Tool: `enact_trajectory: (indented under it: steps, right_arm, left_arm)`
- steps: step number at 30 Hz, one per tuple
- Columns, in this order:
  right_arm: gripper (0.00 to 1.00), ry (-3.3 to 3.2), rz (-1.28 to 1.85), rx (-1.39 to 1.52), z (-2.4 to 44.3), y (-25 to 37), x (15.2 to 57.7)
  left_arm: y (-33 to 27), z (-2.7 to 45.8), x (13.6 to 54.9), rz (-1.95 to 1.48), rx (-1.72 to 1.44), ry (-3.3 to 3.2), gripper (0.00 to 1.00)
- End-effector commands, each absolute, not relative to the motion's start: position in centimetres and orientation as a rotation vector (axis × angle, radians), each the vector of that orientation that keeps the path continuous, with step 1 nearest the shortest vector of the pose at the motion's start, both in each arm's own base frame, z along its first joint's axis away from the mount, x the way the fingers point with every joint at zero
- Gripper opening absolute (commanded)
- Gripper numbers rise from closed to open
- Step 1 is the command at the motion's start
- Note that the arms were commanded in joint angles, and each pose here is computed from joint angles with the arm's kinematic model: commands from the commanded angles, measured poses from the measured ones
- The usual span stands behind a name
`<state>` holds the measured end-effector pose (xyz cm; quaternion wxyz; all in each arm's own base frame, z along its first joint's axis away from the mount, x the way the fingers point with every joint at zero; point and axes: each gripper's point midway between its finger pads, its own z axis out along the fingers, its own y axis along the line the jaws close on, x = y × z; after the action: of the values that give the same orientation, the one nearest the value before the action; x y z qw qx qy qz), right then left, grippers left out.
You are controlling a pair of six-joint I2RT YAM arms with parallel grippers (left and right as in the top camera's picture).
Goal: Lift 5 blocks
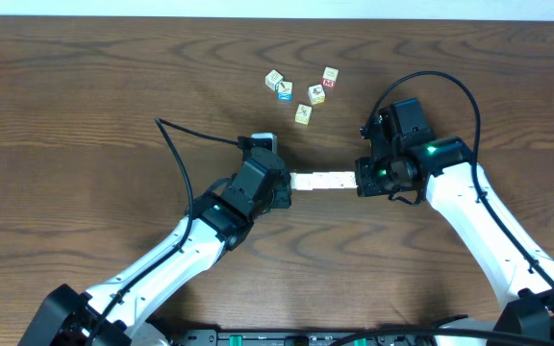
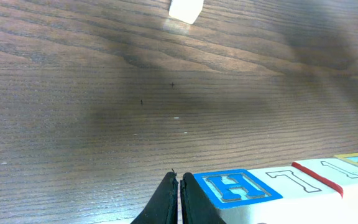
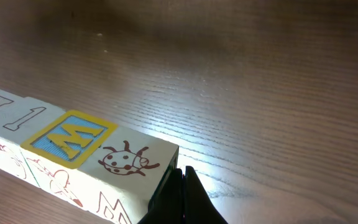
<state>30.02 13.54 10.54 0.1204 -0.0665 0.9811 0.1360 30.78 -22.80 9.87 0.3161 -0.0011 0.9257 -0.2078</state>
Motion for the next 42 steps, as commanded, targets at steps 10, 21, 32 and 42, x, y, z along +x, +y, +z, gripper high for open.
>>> enact_trajectory:
  steps: [10,21,32,42]
  right_arm:
    - [0.01,2.735,1.065,-0.520,16.1,23.4,25.7]
    - [0.01,2.722,1.066,-0.523,16.8,23.4,25.8]
    - [0.01,2.713,1.068,-0.521,17.5,23.5,26.0]
    - [0.01,2.713,1.068,-0.521,17.7,23.5,25.9]
  left_arm:
    - [-31.2,17.6,27.9,-1.013,0.253,2.313,0.07]
    - [-31.1,18.2,27.8,-1.021,0.254,2.298,0.07]
    - [-31.1,18.7,27.7,-1.026,0.254,2.287,0.07]
    - [-31.2,19.0,27.6,-1.038,0.261,2.281,0.07]
